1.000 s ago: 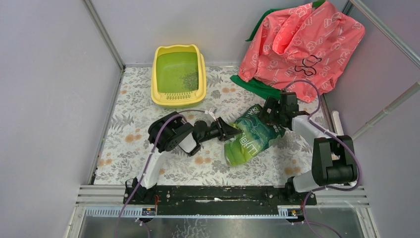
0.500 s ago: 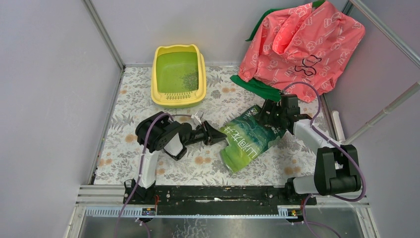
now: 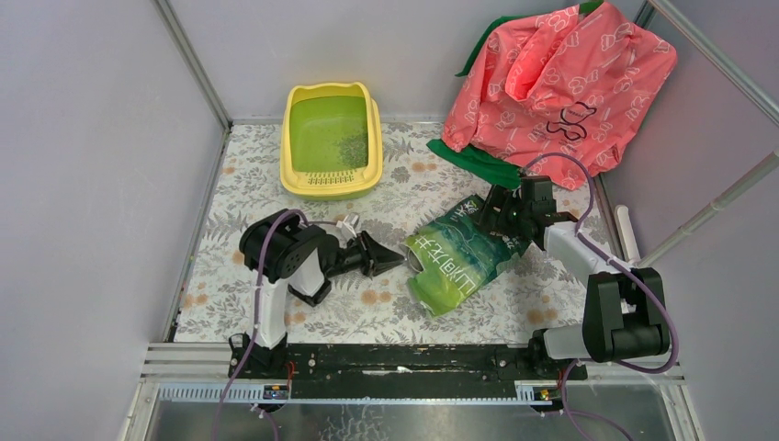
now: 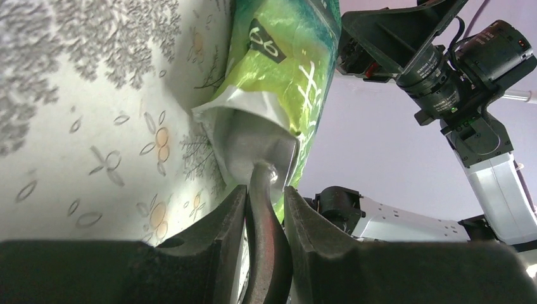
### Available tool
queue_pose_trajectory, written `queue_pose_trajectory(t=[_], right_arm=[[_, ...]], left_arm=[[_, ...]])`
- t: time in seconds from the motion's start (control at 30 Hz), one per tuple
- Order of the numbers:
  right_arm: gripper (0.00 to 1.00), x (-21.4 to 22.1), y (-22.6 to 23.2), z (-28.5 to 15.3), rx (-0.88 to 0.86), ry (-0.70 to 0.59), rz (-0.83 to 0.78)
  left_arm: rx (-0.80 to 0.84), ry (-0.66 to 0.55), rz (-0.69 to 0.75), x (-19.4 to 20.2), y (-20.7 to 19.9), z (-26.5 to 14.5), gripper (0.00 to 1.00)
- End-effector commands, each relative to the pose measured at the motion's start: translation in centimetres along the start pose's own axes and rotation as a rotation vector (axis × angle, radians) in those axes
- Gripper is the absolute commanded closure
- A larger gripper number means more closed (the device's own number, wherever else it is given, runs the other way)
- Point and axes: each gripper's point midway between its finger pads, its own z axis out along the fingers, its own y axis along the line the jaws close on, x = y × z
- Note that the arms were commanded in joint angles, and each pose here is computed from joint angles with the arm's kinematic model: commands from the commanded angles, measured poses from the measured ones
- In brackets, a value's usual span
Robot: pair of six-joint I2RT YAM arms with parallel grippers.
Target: Fill the litter box with clean litter
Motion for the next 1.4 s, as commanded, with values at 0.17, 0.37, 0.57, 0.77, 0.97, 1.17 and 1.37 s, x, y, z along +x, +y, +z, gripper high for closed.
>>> queue_pose_trajectory(t=[0.17, 0.37, 0.57, 0.77, 0.97, 1.17, 1.37], right_arm=[[0.03, 1.2, 0.3, 0.2, -0.023, 0.041, -0.011], [0.03, 1.1, 0.3, 0.0, -0.02, 0.036, -0.013], [0.03, 1.1, 0.3, 0.0, -0.022, 0.037, -0.011], [0.03, 1.1, 0.4, -0.1, -0.026, 0.034, -0.012], [0.03, 1.2, 0.4, -0.1, -0.025, 0.035, -0.015], [0.03, 1.0, 0.5, -0.1, -0.031, 0.032, -0.018], [0.03, 1.0, 0.6, -0.1, -0.034, 0.031, -0.015]], left_arm=[[0.008, 0.007, 0.028, 0.9, 0.1, -2.9, 1.0], [-0.041, -0.006, -0.012, 1.3, 1.4, -4.7, 1.0], [-0.087, -0.043, -0.079, 1.5, 2.2, -6.7, 1.0], [-0.124, -0.071, -0.141, 1.5, 3.0, -8.3, 1.0], [-0.133, -0.089, -0.175, 1.4, 3.1, -9.5, 1.0], [-0.14, -0.115, -0.214, 1.5, 3.1, -11.6, 1.0], [-0.14, -0.115, -0.235, 1.5, 3.3, -12.4, 1.0]])
